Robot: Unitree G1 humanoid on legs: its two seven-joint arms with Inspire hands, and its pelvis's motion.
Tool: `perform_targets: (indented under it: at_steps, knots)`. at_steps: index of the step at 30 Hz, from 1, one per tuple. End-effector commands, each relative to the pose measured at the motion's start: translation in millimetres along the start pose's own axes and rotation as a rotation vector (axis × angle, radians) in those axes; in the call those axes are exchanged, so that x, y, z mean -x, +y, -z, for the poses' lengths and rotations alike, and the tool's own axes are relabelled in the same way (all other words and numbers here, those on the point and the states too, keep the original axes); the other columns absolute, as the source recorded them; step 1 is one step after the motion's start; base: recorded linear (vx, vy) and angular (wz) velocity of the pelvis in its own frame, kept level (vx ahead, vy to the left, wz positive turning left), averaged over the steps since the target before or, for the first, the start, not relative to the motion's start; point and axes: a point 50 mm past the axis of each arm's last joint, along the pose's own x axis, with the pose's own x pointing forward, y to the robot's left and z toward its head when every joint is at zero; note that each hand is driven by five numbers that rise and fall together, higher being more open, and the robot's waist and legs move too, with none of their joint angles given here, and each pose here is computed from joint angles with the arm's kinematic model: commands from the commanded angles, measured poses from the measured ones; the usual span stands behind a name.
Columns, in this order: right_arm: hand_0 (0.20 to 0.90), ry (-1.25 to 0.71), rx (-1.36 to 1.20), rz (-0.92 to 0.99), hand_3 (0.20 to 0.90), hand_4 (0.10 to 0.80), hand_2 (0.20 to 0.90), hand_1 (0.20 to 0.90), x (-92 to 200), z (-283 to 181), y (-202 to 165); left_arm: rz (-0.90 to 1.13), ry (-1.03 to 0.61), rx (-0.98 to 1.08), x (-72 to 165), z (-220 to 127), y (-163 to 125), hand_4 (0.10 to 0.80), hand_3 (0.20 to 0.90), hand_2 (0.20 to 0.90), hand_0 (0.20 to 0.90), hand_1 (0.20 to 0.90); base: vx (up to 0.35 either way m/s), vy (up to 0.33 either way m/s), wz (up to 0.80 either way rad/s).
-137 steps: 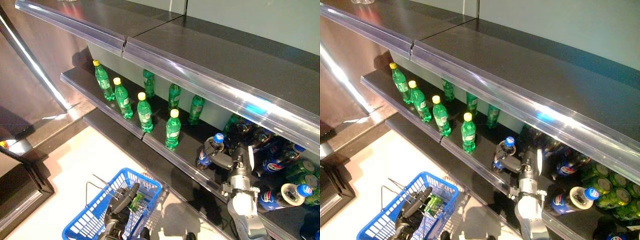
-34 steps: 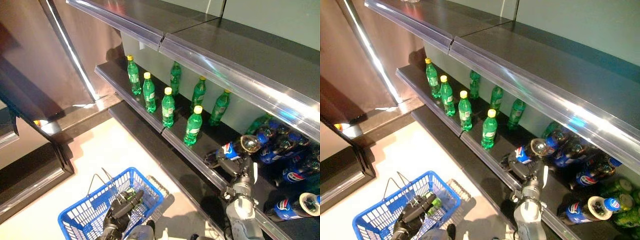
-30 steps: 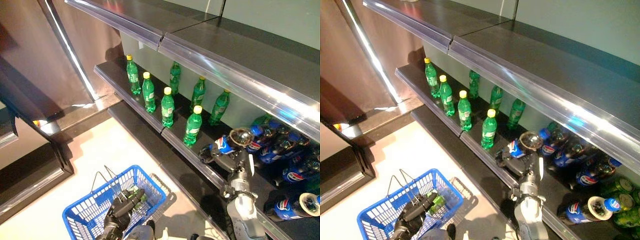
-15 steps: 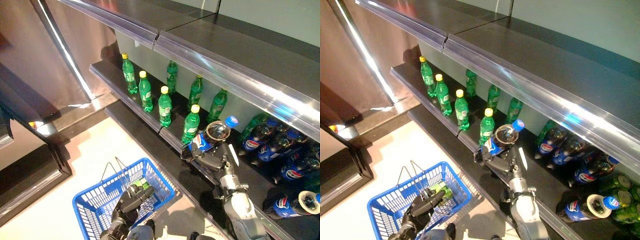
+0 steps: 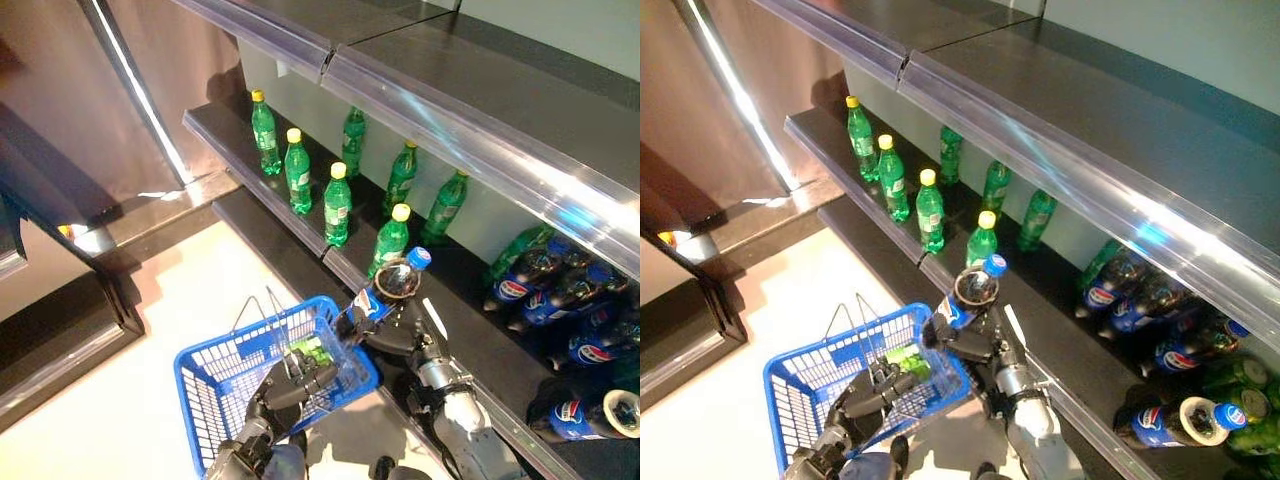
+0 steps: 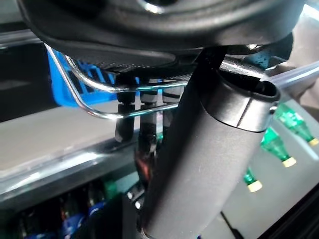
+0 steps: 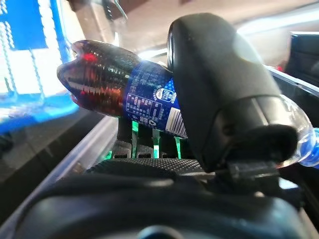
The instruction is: Pick up the drink and place into the basket.
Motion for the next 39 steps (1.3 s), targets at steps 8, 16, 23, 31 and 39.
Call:
perform_targets:
  at_steps: [8,16,23,31,39]
  knots:
    - [0.3,-0.243,-0.076,-0.121,0.2,0.1,0.3,0.3,-24,-41,26,0.674,-0.233,-0.033,-12,-48,-109,0.1,0.2,0.3,0.3,0.3,-0.017,0.001,0.07]
    - [0.3,-0.012,-0.056,-0.134,0.2,0.1,0.3,0.3,-29,3,27,0.766,-0.178,-0.055,-14,-46,-120,0.1,0.2,0.3,0.3,0.3,-0.038,-0.024,0.12]
    - [0.3,0.039,-0.071,-0.145,0.2,0.1,0.3,0.3,-48,11,34,0.849,-0.11,-0.076,-18,-46,-129,0.1,0.2,0.3,0.3,0.3,-0.063,-0.041,0.11]
    - [0.3,-0.045,-0.077,-0.115,0.2,0.1,0.3,0.3,-78,-14,43,0.927,-0.032,-0.098,-22,-48,-139,0.1,0.2,0.3,0.3,0.3,-0.068,-0.03,0.11]
    - [0.3,-0.054,-0.076,-0.133,0.2,0.1,0.3,0.3,-99,-32,53,0.966,0.026,-0.105,-25,-47,-146,0.1,0.2,0.3,0.3,0.3,-0.008,-0.016,0.08]
